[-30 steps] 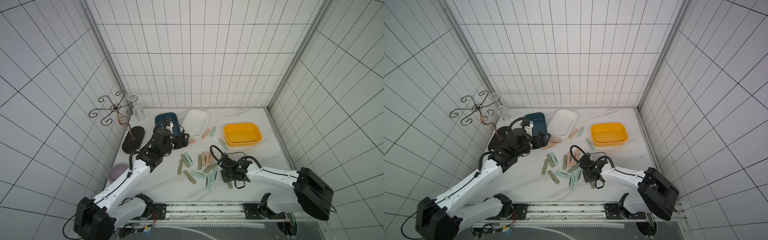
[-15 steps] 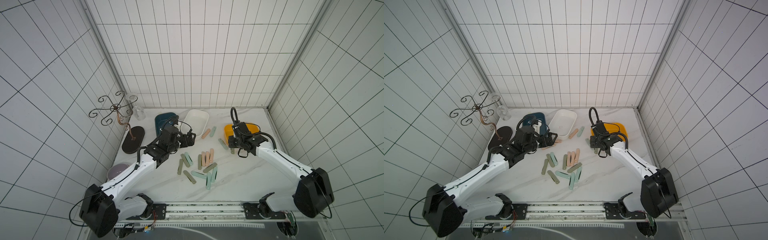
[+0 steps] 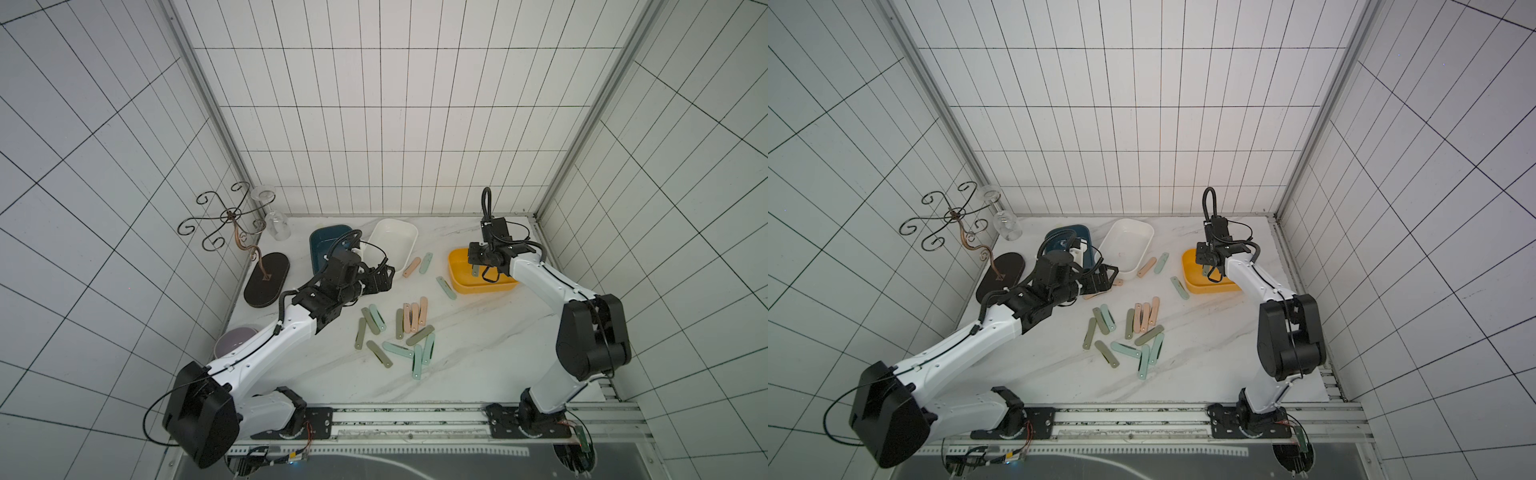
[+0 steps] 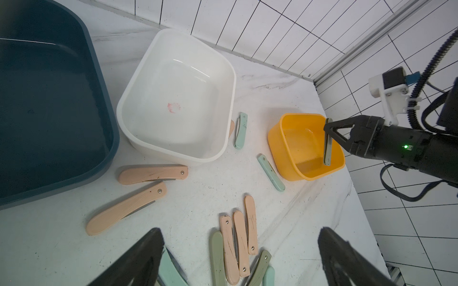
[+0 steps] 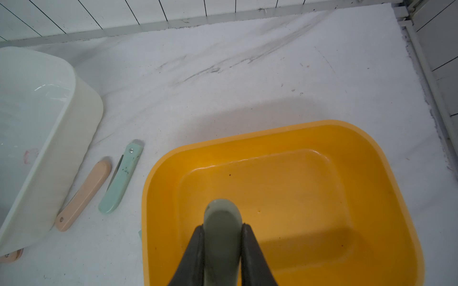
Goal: Place the fruit knives into the storage box by color
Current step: Place the fruit knife in the storage box.
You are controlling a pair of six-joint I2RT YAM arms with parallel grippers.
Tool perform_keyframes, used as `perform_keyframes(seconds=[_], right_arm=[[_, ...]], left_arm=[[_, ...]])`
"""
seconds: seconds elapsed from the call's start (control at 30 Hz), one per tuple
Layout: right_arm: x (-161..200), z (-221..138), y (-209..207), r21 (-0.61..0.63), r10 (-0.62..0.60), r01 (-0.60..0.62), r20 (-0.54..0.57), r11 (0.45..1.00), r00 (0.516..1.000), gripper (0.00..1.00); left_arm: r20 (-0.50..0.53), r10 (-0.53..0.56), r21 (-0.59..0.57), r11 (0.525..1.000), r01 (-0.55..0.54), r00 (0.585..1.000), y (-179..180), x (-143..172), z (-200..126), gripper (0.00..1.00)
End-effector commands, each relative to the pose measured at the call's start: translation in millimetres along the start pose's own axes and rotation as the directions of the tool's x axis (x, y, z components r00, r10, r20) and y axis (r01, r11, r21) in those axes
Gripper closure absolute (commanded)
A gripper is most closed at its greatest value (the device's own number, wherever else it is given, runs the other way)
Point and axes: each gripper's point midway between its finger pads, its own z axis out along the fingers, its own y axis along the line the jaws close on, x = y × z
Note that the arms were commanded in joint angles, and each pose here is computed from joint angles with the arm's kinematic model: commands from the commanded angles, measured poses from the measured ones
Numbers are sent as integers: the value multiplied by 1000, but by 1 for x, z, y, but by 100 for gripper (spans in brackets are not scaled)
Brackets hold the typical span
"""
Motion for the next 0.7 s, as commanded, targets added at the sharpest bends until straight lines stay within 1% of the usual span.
perform_keyframes(seconds=[0.0, 0.3, 0.67], right_arm=[[-45, 1, 13, -47, -28, 34, 119, 998, 992, 80], [-25, 42, 31, -105, -56, 63, 67, 992, 996, 80], [-3, 70, 50, -129, -87, 89, 16, 988, 996, 77]], left_arm=[[42, 12, 17, 1000, -13, 999, -10, -15, -3, 3], [43, 17, 5, 1000, -17, 999, -9, -16, -3, 3], [41, 16, -3, 1000, -16, 999, -7, -15, -2, 3]])
